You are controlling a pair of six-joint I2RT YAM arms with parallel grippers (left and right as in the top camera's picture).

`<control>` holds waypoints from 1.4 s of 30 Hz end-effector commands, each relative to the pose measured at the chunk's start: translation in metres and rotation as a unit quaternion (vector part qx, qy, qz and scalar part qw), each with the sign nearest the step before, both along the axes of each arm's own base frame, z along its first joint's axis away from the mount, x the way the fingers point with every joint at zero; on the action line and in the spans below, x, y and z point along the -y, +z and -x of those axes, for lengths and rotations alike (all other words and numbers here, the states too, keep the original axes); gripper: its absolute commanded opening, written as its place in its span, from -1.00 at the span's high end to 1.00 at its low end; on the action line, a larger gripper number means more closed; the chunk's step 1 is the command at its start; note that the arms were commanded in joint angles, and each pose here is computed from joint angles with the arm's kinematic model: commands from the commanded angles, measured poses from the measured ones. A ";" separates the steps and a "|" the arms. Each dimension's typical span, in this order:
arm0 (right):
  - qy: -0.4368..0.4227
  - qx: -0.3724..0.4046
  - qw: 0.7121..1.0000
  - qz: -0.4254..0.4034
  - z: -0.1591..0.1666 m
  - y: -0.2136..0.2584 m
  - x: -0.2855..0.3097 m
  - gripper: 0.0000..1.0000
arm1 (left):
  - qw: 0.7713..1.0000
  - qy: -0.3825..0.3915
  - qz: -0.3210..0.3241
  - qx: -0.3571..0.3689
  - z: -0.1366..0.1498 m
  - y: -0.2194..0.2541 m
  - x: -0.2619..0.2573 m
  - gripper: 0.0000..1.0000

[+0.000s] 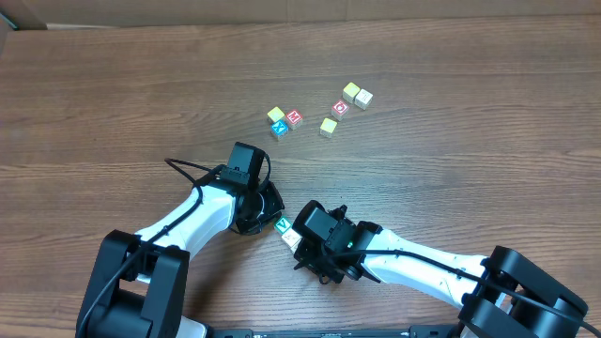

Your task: Flip 5 blocks

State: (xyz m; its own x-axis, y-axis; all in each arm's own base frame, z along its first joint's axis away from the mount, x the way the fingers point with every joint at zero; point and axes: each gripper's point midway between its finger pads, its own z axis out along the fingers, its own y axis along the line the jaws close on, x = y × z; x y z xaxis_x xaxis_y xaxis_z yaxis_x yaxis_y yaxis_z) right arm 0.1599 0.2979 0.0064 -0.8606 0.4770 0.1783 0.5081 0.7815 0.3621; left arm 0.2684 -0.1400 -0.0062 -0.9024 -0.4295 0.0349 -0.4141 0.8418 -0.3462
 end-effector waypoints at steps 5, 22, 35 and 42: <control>-0.004 0.009 1.000 -0.005 -0.004 0.004 -0.004 0.92 | 0.997 -0.018 -0.037 -0.069 0.039 -0.036 -0.013 0.91; -0.004 0.011 1.000 -0.010 -0.005 0.005 -0.007 0.92 | 0.996 -0.051 -0.040 -0.066 0.046 -0.036 -0.003 0.91; -0.007 0.014 1.000 -0.016 -0.007 0.006 -0.009 0.92 | 0.996 -0.051 -0.041 -0.068 0.047 -0.036 -0.003 0.92; -0.007 0.001 1.000 -0.009 -0.001 -0.007 -0.013 0.92 | 0.995 -0.055 -0.043 -0.071 0.049 -0.036 -0.004 0.91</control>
State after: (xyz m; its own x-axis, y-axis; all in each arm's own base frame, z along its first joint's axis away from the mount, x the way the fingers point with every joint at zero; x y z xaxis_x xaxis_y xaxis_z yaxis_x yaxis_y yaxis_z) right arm 0.1579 0.3038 0.0047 -0.8556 0.4800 0.1938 0.5169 0.7721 0.3697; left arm 0.2646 -0.1473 -0.0066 -0.9251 -0.3793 0.0189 -0.3627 0.8674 -0.3406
